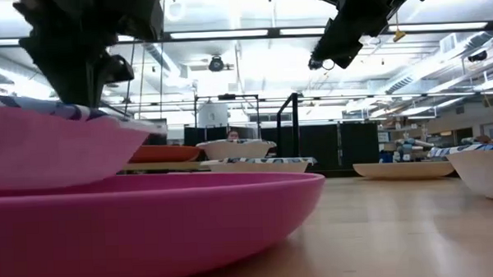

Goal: Place and stack plates onto a shelf
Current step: Stack the white bowl on top of the white bowl on the shelf

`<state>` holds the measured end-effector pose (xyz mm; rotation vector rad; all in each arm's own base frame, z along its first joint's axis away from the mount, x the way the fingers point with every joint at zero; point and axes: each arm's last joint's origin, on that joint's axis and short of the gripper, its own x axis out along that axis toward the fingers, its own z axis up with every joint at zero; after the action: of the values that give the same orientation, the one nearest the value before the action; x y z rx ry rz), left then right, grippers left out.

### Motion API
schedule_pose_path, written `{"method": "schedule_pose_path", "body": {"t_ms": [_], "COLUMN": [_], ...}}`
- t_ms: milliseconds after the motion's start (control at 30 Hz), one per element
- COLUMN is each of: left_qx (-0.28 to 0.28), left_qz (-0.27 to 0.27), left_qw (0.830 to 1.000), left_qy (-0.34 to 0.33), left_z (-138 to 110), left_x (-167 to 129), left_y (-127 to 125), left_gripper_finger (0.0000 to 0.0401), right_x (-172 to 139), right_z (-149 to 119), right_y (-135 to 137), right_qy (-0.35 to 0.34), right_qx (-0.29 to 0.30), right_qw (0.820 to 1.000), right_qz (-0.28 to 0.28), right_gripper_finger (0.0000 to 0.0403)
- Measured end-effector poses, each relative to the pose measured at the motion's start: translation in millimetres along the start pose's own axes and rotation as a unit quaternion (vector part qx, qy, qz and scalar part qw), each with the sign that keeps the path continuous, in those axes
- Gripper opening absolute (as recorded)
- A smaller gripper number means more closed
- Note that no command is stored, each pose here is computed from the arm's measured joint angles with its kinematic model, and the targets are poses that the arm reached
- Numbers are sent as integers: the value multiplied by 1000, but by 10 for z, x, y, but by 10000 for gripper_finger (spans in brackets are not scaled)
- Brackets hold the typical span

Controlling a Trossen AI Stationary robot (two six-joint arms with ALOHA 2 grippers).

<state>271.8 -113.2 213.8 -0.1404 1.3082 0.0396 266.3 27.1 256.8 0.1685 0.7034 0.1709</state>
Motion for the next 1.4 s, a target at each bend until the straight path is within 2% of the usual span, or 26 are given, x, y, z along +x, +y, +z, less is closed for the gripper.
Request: {"method": "schedule_pose_path", "body": {"t_ms": [233,500,767,1033,1200,1400], "left_qx": [-14,-62,-147,-180,-202,-259], "left_qz": [-20,-30,-14,39,76,119], "left_qw": [999,993,978,964,948,907], "left_qy": [-41,-96,-150,-195,-234,-310], "left_z": [-3,49,107,168,201,207], "left_x": [-263,-560,-811,-932,-996,-1141], "left_y": [82,378,875,1468,1857,2321], "left_gripper_finger": [20,20,20,20,20,20], "right_x": [0,0,0,0,0,0], "right_z": [6,8,8,10,11,15], "right_y": [1,2,2,2,3,4], "right_qy": [-3,-4,-4,-5,-6,-8], "right_qx": [0,1,1,1,0,-1], "right_qw": [1000,1000,1000,1000,1000,1000], "right_qz": [1,2,2,2,2,3], "right_gripper_finger": [117,117,117,117,117,117]}}
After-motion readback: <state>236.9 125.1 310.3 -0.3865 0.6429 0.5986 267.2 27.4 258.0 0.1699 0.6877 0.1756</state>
